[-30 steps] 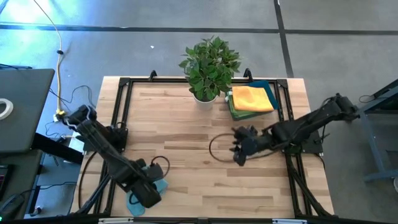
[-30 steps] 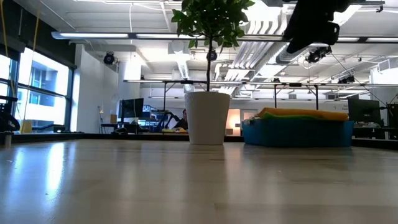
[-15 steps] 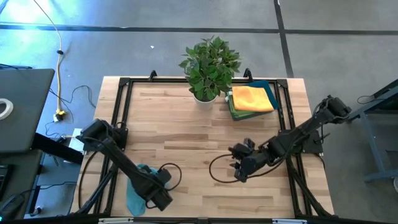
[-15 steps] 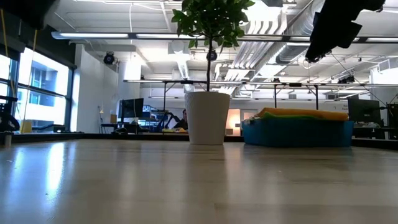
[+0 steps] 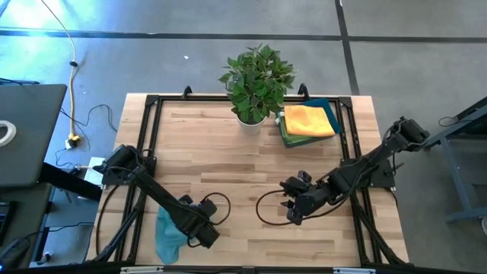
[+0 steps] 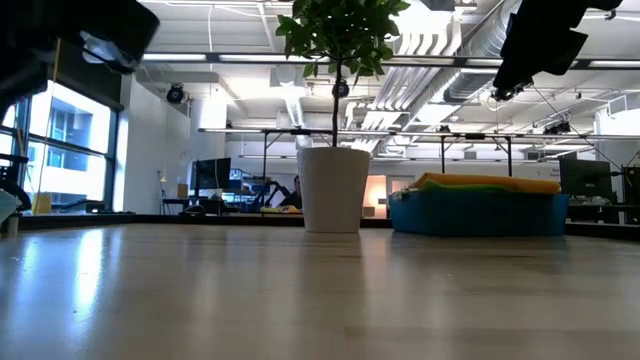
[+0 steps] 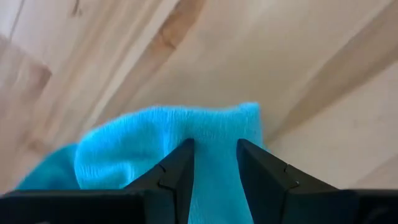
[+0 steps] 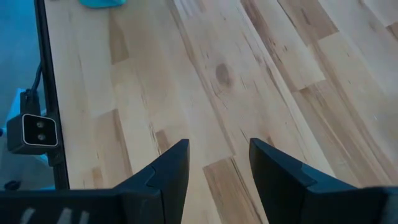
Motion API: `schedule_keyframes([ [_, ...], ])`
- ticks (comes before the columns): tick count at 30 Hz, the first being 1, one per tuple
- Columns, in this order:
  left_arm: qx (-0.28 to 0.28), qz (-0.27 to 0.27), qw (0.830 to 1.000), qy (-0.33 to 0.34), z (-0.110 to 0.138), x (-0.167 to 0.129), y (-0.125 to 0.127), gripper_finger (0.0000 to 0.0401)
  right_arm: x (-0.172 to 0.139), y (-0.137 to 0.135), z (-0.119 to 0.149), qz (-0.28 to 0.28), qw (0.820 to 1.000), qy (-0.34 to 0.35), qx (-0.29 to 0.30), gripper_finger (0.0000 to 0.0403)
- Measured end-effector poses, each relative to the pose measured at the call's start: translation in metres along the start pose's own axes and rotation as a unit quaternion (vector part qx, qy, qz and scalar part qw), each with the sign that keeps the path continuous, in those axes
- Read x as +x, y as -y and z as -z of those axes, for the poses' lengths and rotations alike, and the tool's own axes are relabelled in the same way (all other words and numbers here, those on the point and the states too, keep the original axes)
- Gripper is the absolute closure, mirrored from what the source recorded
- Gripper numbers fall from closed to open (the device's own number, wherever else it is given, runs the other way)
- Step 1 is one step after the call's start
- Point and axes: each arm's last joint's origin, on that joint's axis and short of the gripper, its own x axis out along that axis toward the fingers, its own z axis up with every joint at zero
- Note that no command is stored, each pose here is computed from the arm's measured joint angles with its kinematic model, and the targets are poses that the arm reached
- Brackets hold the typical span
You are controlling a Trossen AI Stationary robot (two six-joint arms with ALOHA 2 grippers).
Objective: Sort microfiber towel by color & place in baskets
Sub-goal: Fold the blue towel
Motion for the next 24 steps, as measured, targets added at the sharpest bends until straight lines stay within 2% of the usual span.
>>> schedule_keyframes([
  [7, 0.015, -0.017, 1.000, -0.010, -0.018, 0.018, 0.001, 0.0288, 0.000, 0.000, 0.000, -0.002, 1.000, 0.001, 0.002, 0.0244],
  [13, 0.003, -0.036, 0.999, -0.032, -0.028, 0.035, 0.002, 0.0297, 0.000, -0.001, 0.000, -0.003, 1.000, 0.002, 0.002, 0.0244],
  [17, 0.001, -0.033, 0.999, -0.030, -0.030, 0.037, 0.003, 0.0327, 0.000, -0.001, 0.000, -0.002, 1.000, 0.002, 0.002, 0.0244],
  [21, -0.002, -0.029, 1.000, -0.010, -0.036, 0.037, 0.003, 0.0375, 0.000, 0.000, -0.001, 0.009, 1.000, 0.016, 0.001, 0.0244],
  [24, 0.013, 0.006, 1.000, 0.011, -0.045, 0.037, 0.008, 0.0396, 0.000, 0.001, -0.002, 0.018, 1.000, 0.025, 0.001, 0.0244],
])
